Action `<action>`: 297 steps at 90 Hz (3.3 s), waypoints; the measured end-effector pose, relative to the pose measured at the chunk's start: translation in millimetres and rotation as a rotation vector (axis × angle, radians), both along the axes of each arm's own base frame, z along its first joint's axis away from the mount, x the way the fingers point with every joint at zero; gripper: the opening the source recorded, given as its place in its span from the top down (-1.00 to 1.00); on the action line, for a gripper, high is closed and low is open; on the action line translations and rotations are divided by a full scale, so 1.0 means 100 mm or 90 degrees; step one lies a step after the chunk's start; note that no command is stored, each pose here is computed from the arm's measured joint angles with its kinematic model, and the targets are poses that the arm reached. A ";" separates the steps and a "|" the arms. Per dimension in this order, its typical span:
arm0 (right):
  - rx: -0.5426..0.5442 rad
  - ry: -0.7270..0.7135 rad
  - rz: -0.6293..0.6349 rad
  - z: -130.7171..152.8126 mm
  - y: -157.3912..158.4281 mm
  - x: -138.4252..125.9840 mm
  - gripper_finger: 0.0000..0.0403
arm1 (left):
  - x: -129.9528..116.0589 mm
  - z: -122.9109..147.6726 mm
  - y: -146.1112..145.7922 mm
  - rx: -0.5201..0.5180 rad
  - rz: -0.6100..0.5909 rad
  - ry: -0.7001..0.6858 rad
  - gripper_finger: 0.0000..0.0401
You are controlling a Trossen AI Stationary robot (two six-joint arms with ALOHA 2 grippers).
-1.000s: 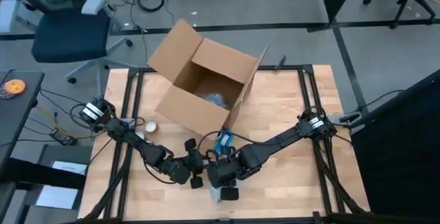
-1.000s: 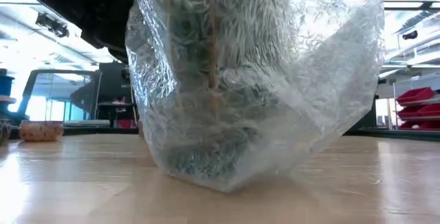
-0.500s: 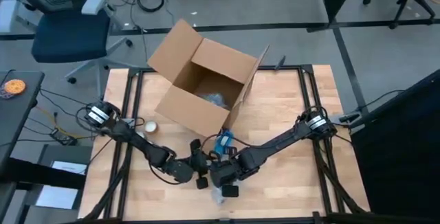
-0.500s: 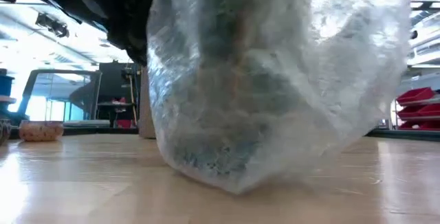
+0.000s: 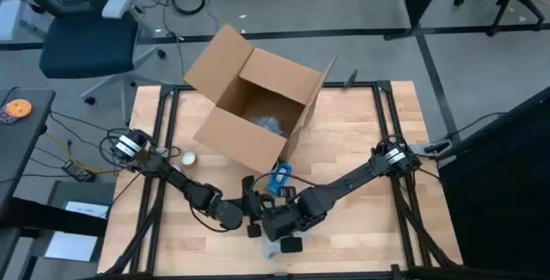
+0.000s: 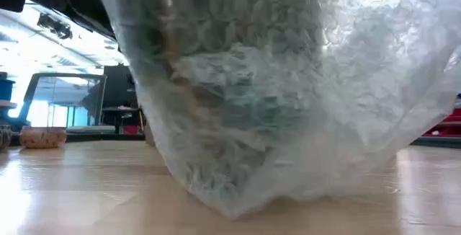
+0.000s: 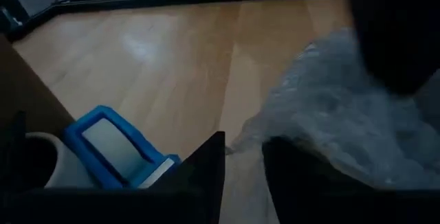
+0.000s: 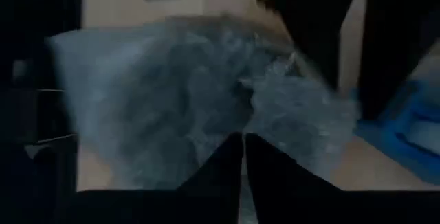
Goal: Wrap mug
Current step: Wrap the brown mug with the bubble wrap on the table
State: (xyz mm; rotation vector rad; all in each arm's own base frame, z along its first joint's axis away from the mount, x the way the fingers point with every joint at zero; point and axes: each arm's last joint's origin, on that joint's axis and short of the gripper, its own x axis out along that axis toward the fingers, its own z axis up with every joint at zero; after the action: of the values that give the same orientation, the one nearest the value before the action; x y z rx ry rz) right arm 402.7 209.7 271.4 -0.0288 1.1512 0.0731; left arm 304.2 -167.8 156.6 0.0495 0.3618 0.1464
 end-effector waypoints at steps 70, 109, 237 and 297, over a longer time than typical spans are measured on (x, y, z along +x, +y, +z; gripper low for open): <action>0.008 0.009 0.097 -0.25 0.17 -0.07 1.00 | 0.00 0.01 -0.01 0.009 -0.001 -0.008 0.59; 0.064 -0.017 0.087 -0.60 -0.09 0.10 1.00 | 0.00 0.02 0.00 0.008 0.001 -0.011 0.59; -0.023 -0.024 0.042 -0.49 -0.01 0.05 1.00 | 0.00 0.02 -0.01 0.013 -0.003 -0.008 0.59; -0.011 -0.017 0.050 -0.34 0.06 0.02 1.00 | 0.00 0.01 0.00 0.019 -0.003 0.000 0.59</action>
State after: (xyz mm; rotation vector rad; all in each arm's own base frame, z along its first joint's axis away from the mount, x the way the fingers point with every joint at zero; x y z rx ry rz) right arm 404.4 215.7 237.8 -0.0911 1.1234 0.1321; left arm 304.1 -167.9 157.5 0.0802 0.3590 0.1470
